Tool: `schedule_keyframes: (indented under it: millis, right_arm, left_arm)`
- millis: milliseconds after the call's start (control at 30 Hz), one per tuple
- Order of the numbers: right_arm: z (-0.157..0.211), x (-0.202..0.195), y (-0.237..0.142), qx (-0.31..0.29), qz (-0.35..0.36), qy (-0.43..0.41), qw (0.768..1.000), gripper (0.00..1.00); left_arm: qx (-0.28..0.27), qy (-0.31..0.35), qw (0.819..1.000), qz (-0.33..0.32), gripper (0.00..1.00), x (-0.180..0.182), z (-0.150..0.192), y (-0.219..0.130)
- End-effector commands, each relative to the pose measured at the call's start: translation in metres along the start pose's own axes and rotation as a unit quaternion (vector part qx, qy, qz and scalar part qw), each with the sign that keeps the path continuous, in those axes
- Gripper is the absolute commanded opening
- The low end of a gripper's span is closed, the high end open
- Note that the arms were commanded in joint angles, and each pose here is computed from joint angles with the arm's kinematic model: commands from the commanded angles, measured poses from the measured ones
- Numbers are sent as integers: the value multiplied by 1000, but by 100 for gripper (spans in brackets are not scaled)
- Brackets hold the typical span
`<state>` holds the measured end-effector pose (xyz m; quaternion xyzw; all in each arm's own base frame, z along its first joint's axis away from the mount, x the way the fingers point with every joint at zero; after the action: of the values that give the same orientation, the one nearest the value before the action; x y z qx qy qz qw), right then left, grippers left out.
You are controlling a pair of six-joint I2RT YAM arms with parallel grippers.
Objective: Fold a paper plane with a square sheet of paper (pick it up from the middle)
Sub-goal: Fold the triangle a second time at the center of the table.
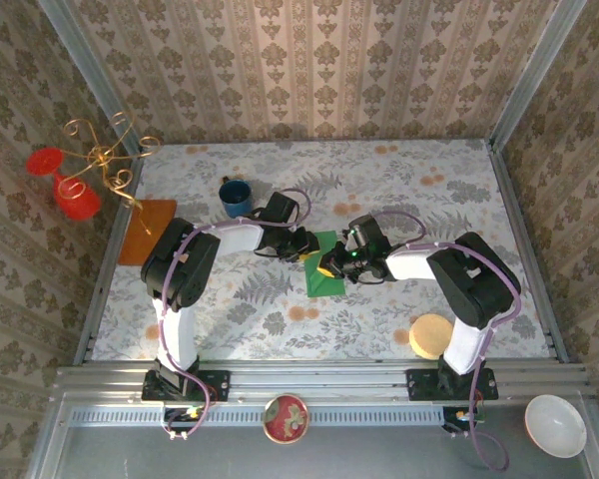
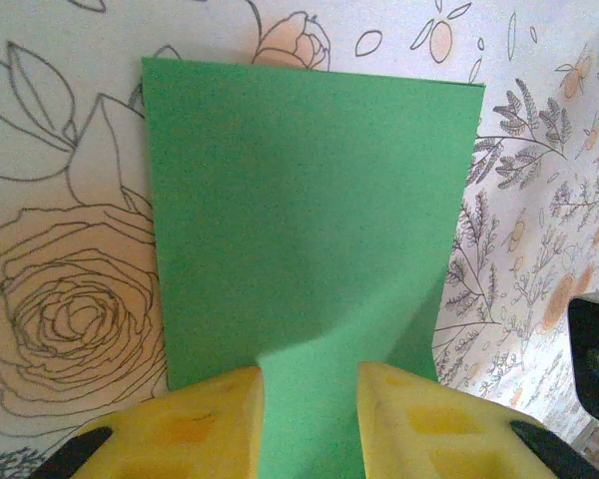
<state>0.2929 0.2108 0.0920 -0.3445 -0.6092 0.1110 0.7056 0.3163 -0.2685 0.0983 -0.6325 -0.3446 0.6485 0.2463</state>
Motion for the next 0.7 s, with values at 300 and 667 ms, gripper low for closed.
schedule_keyframes:
  millis: [300,667]
  right_arm:
    - [-3,3,9,-10,-6,3,1000,0]
    - [-6,-2,14,-20,-3,12,1000,0]
  left_arm:
    - [9,-5,1000,-22,29,11,6,2]
    - [10,-7,1000,-23,28,12,7,2]
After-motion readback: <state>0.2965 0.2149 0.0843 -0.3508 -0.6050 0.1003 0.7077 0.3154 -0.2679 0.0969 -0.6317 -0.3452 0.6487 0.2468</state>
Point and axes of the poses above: each hand's point on the last joint's axis, 136 mm out from that joint toward the fingers, its own y axis out along the fingers, its own x axis along the line the jaws close on, z = x × y, the point moved 9 cm from there along -y, back along the fingers, and after that the axes turned 1 degree about -y, right-handed, at the moved point
